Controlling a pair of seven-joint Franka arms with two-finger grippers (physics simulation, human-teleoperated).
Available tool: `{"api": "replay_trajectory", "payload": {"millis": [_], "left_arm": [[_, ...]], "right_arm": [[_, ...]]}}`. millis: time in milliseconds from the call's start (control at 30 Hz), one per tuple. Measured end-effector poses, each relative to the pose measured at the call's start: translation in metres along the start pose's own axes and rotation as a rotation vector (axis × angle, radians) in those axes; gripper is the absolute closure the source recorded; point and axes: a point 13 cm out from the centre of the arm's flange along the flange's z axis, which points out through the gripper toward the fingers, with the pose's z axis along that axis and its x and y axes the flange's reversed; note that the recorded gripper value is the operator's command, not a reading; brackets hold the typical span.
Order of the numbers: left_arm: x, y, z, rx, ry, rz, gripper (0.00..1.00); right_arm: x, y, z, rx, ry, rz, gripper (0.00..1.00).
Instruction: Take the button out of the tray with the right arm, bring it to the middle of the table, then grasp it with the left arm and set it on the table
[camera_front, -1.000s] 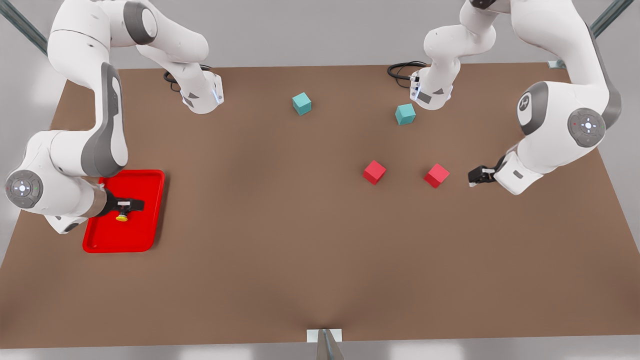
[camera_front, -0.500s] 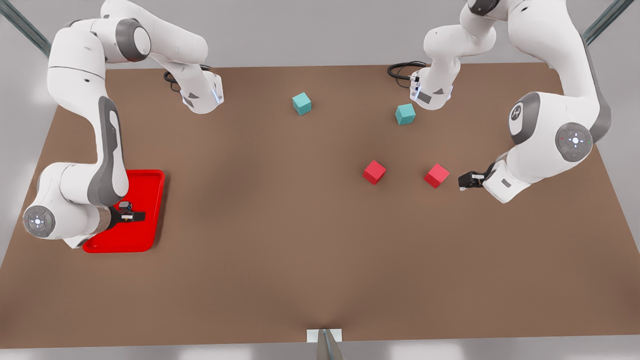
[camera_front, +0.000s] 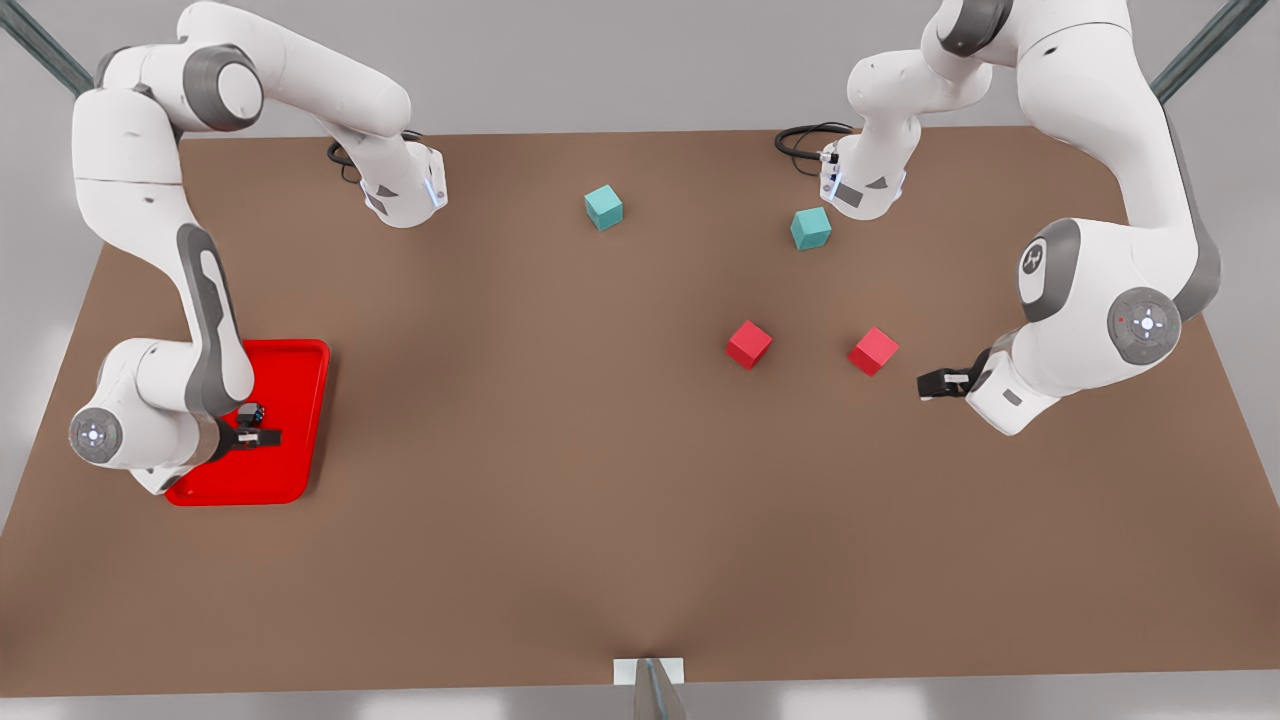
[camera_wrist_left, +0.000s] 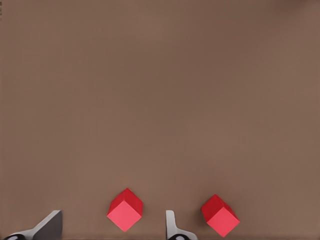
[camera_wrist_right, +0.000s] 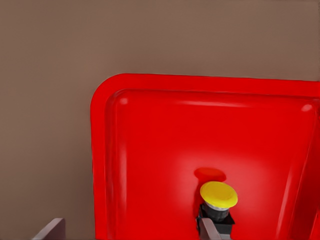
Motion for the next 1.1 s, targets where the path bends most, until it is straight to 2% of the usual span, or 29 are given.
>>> {"api": "replay_trajectory", "payload": {"millis": [267, 433, 1100], "left_arm": [[0.003, -0.005, -0.001, -0.002, 0.003, -0.008, 0.00], [0.004, -0.007, 0.000, -0.003, 0.006, -0.013, 0.00], [0.006, -0.010, 0.005, -0.007, 0.018, -0.027, 0.00]], "right_arm": [[0.039, -0.061, 0.036, -0.003, -0.023, -0.065, 0.00], [0.039, -0.092, 0.062, 0.022, -0.059, -0.113, 0.00], [0.044, -0.092, 0.093, 0.023, -0.129, -0.218, 0.00]]}}
